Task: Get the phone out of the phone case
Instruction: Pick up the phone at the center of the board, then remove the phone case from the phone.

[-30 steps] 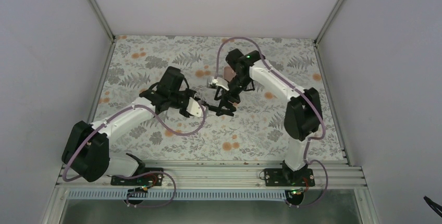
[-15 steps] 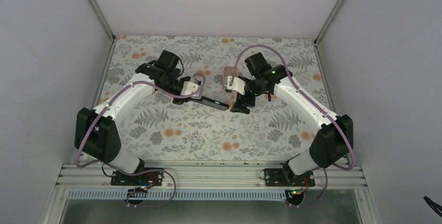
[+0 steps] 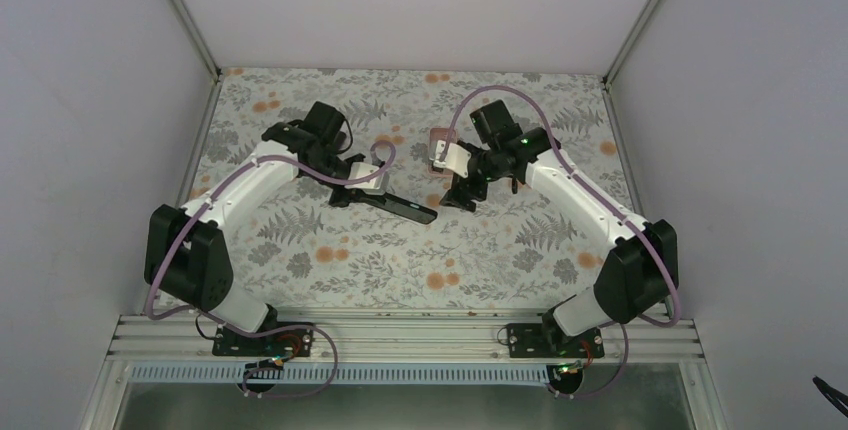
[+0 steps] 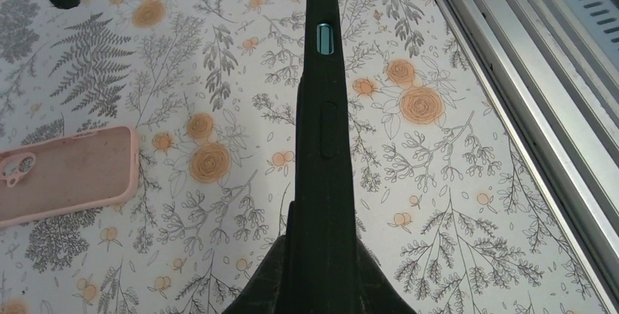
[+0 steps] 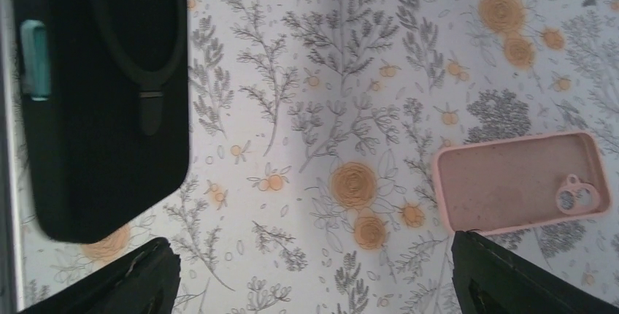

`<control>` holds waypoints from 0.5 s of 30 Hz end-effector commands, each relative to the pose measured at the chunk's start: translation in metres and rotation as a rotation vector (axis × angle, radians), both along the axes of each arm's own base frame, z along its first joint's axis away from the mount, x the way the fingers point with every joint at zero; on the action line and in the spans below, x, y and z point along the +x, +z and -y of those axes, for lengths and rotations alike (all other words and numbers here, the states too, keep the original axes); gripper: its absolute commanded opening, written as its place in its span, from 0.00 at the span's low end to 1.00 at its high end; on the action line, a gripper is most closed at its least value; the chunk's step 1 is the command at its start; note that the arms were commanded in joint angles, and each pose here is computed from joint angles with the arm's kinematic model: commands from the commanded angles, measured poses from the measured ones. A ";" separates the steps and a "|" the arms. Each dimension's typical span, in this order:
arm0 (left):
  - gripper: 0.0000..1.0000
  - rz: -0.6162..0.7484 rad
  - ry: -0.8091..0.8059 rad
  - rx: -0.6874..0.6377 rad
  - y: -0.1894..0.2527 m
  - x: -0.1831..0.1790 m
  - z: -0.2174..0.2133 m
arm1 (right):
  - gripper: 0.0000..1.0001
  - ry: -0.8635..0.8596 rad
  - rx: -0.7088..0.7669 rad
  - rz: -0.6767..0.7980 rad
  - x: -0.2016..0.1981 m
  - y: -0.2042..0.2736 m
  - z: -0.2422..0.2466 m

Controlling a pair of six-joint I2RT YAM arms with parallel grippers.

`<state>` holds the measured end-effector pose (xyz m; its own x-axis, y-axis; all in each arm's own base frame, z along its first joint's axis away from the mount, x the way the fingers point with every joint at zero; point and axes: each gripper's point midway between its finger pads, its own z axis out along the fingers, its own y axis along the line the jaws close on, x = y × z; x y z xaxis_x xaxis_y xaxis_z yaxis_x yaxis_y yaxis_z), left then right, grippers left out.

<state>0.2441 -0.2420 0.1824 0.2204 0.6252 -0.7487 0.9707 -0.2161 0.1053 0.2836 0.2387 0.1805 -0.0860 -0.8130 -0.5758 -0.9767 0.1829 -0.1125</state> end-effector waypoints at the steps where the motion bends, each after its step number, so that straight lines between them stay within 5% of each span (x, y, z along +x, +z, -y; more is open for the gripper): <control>1: 0.02 0.037 0.009 -0.048 0.009 0.006 0.004 | 0.92 0.075 0.044 -0.029 -0.018 0.015 -0.003; 15: 0.02 0.072 0.040 -0.105 0.027 0.027 0.014 | 0.86 0.098 0.072 -0.076 -0.017 0.013 -0.013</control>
<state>0.2637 -0.2416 0.1806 0.2134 0.6420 -0.7364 0.9767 -0.1573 0.1458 0.2580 0.2446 0.1847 -0.0705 -0.7953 -0.6021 -0.9952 0.0970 -0.0115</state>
